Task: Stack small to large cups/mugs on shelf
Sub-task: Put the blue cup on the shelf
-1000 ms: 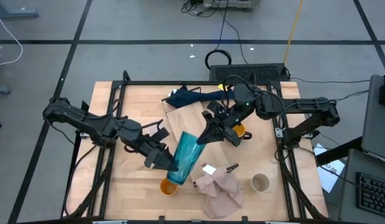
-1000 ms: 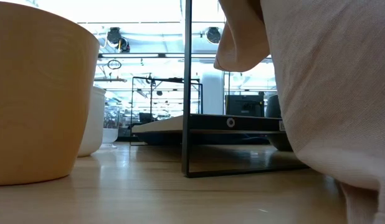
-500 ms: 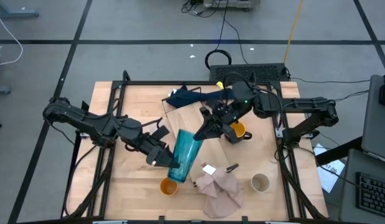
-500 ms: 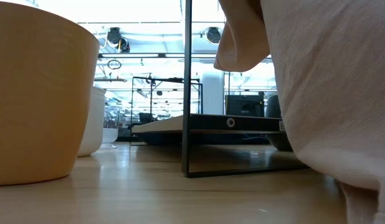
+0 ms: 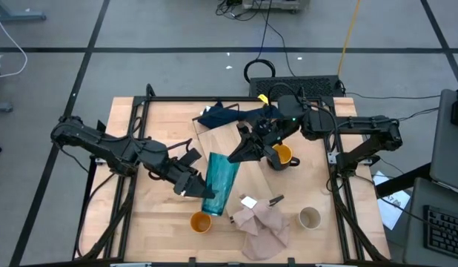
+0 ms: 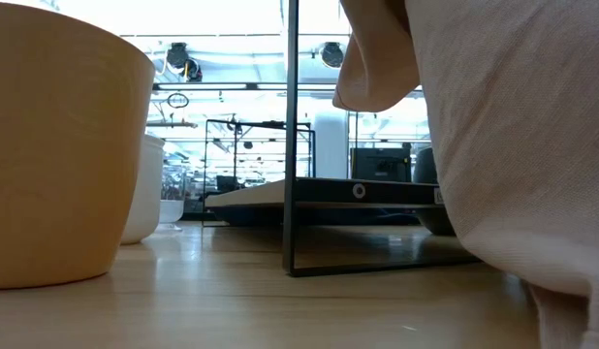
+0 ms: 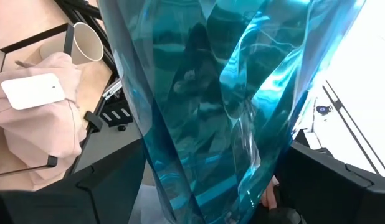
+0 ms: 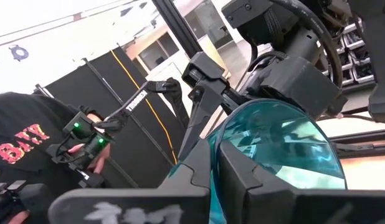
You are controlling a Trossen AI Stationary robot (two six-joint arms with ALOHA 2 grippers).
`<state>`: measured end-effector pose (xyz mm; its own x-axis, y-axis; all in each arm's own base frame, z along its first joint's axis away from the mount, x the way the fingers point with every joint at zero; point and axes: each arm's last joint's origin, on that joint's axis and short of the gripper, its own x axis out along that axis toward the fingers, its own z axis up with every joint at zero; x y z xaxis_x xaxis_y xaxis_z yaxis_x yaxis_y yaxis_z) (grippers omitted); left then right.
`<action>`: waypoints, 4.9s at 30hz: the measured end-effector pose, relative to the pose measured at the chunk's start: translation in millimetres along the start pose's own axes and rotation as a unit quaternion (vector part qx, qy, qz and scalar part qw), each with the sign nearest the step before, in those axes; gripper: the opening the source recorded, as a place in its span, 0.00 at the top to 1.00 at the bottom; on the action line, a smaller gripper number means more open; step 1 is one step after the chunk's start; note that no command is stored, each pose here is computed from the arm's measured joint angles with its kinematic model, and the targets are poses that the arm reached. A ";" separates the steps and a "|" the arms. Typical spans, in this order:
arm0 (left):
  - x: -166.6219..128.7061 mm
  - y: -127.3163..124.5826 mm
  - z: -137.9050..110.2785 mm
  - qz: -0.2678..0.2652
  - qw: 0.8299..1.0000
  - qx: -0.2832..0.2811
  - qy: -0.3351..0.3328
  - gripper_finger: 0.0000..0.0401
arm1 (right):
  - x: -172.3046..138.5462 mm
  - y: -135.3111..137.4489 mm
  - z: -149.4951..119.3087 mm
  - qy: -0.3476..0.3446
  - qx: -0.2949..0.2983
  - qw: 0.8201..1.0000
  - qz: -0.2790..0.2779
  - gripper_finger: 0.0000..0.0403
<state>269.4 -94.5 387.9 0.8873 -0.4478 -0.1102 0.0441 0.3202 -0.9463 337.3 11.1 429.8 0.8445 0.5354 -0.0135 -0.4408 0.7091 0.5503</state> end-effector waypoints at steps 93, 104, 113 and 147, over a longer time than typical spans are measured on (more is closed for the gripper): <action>-0.5 8.2 2.3 0.096 0.981 0.111 -0.128 0.18 | -129.7 4.8 51.9 -0.056 -0.025 0.997 -0.050 0.63; -3.0 18.4 -3.6 0.192 0.953 0.163 -0.166 0.19 | -152.6 21.9 48.6 -0.060 -0.016 0.995 -0.073 0.63; 6.6 33.1 -16.5 0.281 0.917 0.215 -0.182 0.21 | -153.1 22.3 47.5 -0.058 -0.001 0.996 -0.075 0.63; 94.9 117.8 -72.2 0.400 0.860 0.261 -0.180 0.16 | -165.8 15.8 41.3 -0.029 0.074 0.993 -0.084 0.63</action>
<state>325.7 -159.6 244.0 0.8098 0.3476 -0.4727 -0.5302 0.7785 -0.3358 202.8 -85.4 475.2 0.9200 0.3857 -0.0697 -0.2471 0.7090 0.6605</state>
